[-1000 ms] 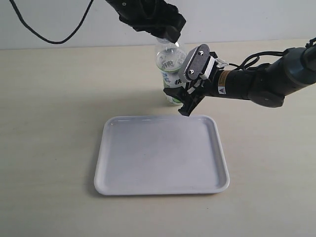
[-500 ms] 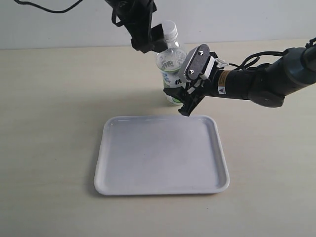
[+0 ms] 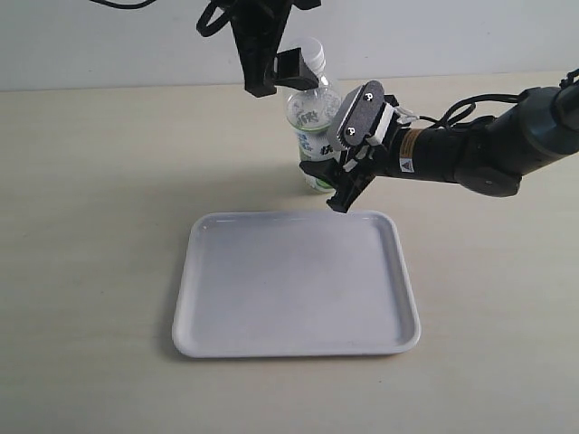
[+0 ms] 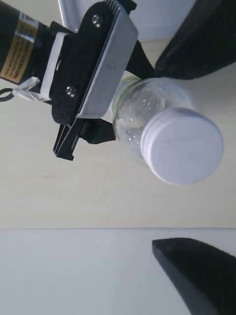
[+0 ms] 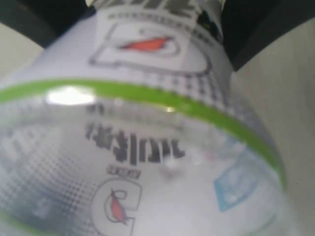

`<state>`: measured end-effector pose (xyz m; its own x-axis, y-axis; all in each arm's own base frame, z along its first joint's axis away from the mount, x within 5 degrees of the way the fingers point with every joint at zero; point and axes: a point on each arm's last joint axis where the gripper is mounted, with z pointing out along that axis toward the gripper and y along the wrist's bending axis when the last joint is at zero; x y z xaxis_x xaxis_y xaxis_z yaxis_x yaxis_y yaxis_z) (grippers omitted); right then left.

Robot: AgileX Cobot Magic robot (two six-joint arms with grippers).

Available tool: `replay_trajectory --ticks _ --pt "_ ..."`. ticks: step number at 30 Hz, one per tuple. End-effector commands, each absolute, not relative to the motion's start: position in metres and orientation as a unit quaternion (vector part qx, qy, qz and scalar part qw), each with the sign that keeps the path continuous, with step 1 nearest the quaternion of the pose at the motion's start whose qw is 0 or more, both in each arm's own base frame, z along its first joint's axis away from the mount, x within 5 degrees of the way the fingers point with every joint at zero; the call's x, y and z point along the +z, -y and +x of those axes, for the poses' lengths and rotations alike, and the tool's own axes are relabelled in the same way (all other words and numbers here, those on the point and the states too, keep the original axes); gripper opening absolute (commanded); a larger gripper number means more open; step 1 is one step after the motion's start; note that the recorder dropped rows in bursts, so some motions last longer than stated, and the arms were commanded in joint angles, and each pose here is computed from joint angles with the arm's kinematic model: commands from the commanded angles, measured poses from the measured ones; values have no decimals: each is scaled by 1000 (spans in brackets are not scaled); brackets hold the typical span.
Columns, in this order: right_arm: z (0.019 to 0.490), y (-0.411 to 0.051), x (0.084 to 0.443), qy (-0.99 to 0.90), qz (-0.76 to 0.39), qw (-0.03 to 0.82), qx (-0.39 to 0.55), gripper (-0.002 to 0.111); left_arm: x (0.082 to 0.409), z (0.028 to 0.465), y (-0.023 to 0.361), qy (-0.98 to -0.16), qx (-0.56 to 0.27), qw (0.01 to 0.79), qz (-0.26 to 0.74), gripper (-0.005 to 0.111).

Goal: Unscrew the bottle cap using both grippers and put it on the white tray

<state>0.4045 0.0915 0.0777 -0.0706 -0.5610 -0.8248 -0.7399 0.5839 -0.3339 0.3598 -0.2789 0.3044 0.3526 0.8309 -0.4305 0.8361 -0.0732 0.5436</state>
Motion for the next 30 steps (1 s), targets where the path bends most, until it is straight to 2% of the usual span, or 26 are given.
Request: replay_trajectory --ticks 1,8,10,15,21,26,30 --pt "395 -78 48 -771 -474 423 43 0 309 359 280 -567 -9 384 729 81" --pt "395 -78 48 -771 -474 423 43 0 302 360 281 -570 -15 372 732 57" --pt "395 -78 48 -771 -474 423 43 0 302 360 281 -570 -15 373 732 58" --pt "395 -78 48 -771 -474 423 43 0 298 363 282 -593 -24 375 713 68" --pt "395 -78 48 -771 -474 423 43 0 302 368 284 -651 -47 404 641 67" --pt "395 -78 48 -771 -474 423 43 0 295 362 282 -693 -78 355 622 67" --pt "395 -78 48 -771 -474 423 43 0 294 365 277 -622 -7 353 699 67"
